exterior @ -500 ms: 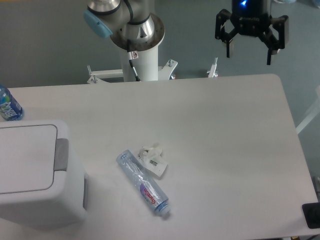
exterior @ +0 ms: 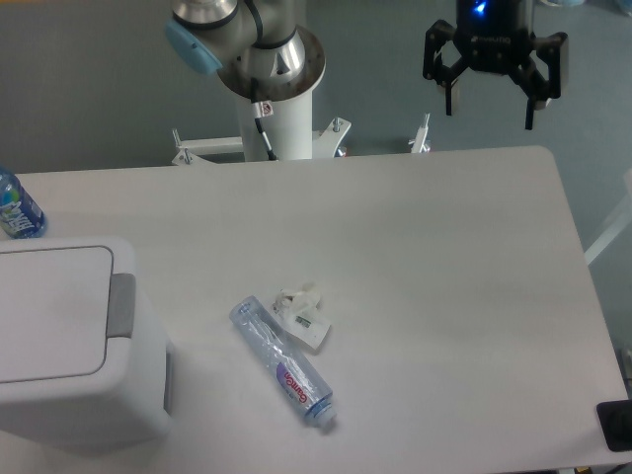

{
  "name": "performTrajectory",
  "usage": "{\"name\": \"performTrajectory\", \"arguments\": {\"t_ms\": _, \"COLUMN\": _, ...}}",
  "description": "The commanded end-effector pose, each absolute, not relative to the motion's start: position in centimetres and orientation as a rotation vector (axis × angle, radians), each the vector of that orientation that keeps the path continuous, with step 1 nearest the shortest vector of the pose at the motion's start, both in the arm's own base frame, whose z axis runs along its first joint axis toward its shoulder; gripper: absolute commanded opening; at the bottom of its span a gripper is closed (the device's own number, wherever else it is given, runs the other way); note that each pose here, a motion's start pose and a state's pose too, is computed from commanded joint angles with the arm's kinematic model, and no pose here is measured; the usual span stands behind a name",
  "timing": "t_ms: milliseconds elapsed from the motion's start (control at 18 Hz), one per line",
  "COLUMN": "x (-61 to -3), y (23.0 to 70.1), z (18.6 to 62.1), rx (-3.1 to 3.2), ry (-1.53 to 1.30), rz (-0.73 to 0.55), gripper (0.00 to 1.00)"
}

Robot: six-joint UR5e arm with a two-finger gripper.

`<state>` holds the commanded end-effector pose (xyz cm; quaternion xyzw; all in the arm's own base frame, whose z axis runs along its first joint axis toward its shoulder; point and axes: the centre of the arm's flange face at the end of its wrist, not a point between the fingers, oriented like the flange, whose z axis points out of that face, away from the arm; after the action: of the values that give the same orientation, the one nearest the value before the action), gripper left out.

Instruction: Open the trash can

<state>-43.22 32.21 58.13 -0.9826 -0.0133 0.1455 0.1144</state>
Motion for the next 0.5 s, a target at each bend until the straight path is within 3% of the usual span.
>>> {"name": "performTrajectory", "arguments": {"t_ms": 167, "x": -42.5, "y": 34.7, "z": 57.8, "rx": -2.843, "ry": -0.096, "rz": 0.442, "gripper": 1.00}}
{"name": "performTrajectory", "arguments": {"t_ms": 500, "x": -38.8, "y": 40.3, "z": 56.8, "rx": -2.776, "ry": -0.324, "rz": 0.352, "gripper": 1.00}}
